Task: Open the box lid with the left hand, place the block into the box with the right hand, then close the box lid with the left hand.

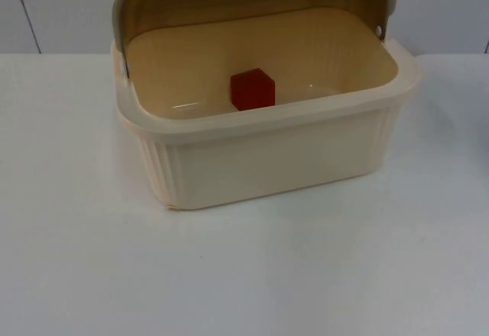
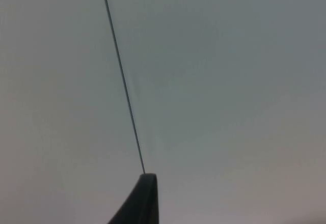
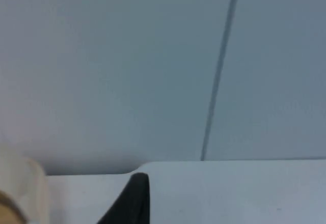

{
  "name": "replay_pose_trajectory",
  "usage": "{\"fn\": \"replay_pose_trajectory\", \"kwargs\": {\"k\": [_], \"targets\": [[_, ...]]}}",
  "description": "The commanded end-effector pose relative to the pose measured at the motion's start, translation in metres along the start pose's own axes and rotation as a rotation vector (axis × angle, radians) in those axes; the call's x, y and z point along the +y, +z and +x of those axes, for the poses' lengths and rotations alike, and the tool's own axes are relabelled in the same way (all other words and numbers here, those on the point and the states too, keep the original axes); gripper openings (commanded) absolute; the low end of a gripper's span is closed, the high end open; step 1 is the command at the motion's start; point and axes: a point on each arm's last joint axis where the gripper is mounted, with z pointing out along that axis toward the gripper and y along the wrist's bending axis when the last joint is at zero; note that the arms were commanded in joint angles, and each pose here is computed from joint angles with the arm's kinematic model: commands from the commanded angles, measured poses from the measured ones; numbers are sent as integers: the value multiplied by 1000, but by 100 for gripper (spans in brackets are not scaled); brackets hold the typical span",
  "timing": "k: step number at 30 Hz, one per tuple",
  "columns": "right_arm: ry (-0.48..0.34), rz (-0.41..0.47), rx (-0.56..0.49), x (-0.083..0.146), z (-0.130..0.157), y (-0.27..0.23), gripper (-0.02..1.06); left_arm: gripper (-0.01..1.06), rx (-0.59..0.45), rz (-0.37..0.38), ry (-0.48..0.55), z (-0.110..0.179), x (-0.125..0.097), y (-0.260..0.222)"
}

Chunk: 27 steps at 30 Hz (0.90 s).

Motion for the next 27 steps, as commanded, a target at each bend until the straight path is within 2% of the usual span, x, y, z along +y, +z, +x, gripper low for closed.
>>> {"fn": "replay_pose_trajectory", "kwargs": {"k": [1,5,7,9,12,15,27], "targets": [[-5,27,-13,-8,-3,-6,104,103,-9,-3,-2,-1,0,-3],[42,14,4,-8,-2,-5,104,103,-12,-3,-2,-1,0,-3],[66,-60,4,-1,-1,-2,104,103,-13,-3,-2,-1,0,-3],[76,-93,9,2,0,1,104,103,-13,-3,-2,-1,0,-3],[49,-134,12,6,0,2,104,103,-10,-1,-2,-1,0,-3],[8,-119,11,5,0,2,104,103,-11,9,6,-1,-2,-3],[23,-97,17,2,1,2,104,103,-9,25,46,1,-7,-2]]}}
